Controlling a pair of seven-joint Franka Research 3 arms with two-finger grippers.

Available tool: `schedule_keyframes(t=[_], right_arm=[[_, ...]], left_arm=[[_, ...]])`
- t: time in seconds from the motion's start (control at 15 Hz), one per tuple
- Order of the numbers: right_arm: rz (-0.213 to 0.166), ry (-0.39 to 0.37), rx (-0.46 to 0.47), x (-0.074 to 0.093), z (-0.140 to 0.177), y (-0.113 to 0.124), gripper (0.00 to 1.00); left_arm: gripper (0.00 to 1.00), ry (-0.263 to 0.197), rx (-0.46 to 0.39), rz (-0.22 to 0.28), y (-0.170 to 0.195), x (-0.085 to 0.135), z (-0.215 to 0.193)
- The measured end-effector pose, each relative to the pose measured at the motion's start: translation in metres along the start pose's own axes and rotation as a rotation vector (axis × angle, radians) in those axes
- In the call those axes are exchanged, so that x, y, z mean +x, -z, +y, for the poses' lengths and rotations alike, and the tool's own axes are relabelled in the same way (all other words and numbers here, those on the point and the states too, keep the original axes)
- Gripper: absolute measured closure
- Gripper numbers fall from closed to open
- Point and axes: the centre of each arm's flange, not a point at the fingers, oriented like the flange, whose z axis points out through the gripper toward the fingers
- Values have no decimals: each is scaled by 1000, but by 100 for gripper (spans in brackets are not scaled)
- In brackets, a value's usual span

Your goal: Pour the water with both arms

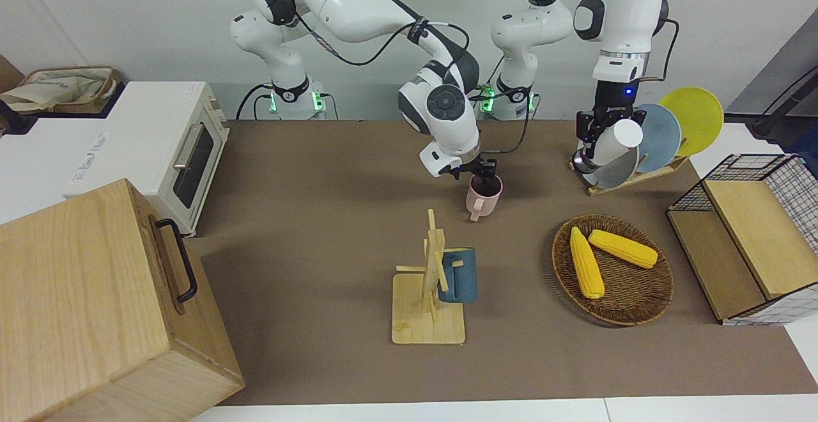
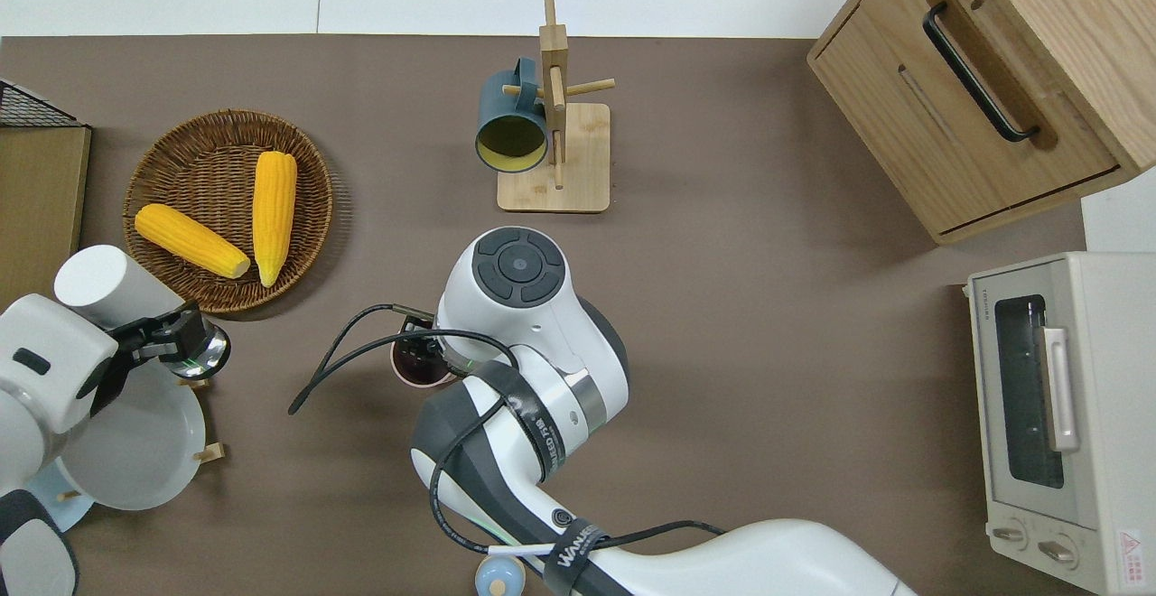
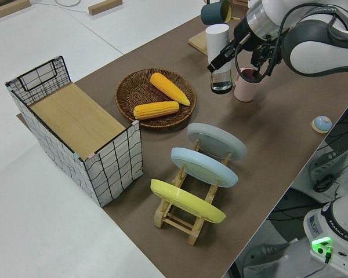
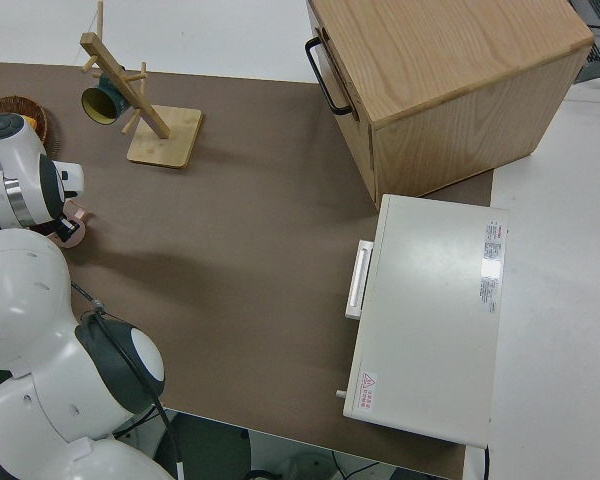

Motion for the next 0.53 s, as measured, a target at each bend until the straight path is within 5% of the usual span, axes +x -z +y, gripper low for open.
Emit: schedule_keyframes(t=[0.13, 0.4, 0.53], right_arm=[[-4, -6, 18, 5, 1, 34, 0], [-3, -24, 32, 8, 34, 141, 0], [34, 11, -20, 7, 71, 203, 0]], left_arm=[[37, -4, -2, -4, -2, -2, 2], [37, -20, -10, -24, -9, -9, 10], [37, -20, -20, -29, -11, -11, 15]])
